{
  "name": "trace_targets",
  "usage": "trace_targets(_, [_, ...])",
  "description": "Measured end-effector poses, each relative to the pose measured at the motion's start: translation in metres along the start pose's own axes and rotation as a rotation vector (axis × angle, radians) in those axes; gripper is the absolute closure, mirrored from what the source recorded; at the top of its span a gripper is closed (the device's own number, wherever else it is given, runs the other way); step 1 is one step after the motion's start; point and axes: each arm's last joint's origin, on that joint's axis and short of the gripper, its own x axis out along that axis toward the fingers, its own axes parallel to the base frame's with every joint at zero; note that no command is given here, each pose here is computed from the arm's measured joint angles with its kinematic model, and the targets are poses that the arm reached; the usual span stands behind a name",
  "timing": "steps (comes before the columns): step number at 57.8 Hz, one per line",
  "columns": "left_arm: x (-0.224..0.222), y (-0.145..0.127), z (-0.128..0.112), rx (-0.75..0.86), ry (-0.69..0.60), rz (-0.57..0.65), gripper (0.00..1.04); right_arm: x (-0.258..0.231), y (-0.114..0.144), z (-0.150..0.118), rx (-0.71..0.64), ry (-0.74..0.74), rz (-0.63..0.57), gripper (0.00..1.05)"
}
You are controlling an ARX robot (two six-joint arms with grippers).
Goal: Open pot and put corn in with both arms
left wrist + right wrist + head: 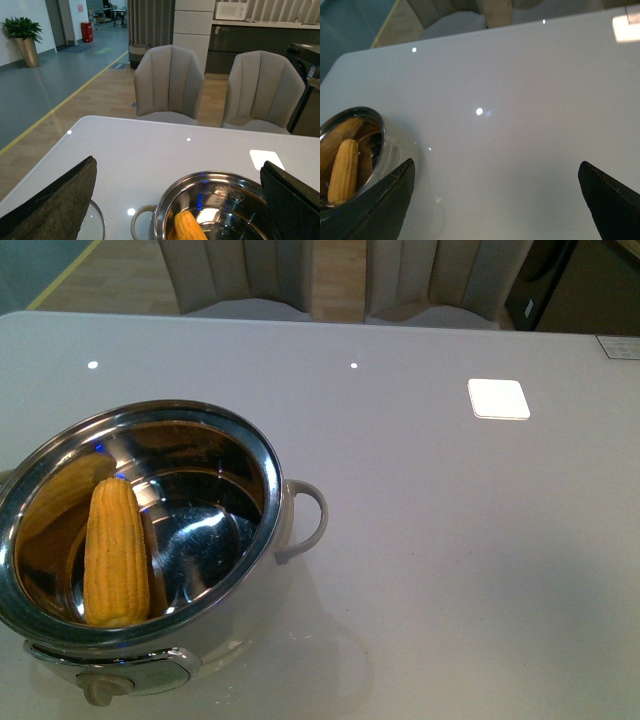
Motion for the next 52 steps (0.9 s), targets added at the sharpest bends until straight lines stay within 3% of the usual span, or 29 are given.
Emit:
trace_targets(4, [0.000, 0.000, 0.000, 0.000, 0.000, 0.000, 0.07, -0.003, 0.001, 0.001, -0.013, -0.019, -0.004, 0.09])
trace_targets(10, [0.000, 0.000, 0.000, 0.000, 0.000, 0.001, 0.07, 0.000, -0.003, -0.014, -0.144, -0.321, -0.168, 0.28])
trace_targets(13, [0.000, 0.000, 0.000, 0.000, 0.000, 0.000, 0.07, -0.004, -0.003, -0.017, -0.173, -0.429, -0.185, 0.42])
trace_targets(17, [0.000, 0.000, 0.000, 0.000, 0.000, 0.000, 0.07, -0.006, -0.004, -0.023, -0.186, -0.450, -0.185, 0.59])
trace_targets(31, [0.000, 0.000, 0.000, 0.000, 0.000, 0.000, 0.07, -0.008, -0.006, -0.040, -0.197, -0.442, -0.187, 1.01])
trace_targets(52, [0.000, 0.000, 0.000, 0.000, 0.000, 0.000, 0.07, -0.012, -0.007, -0.053, -0.201, -0.443, -0.188, 1.03])
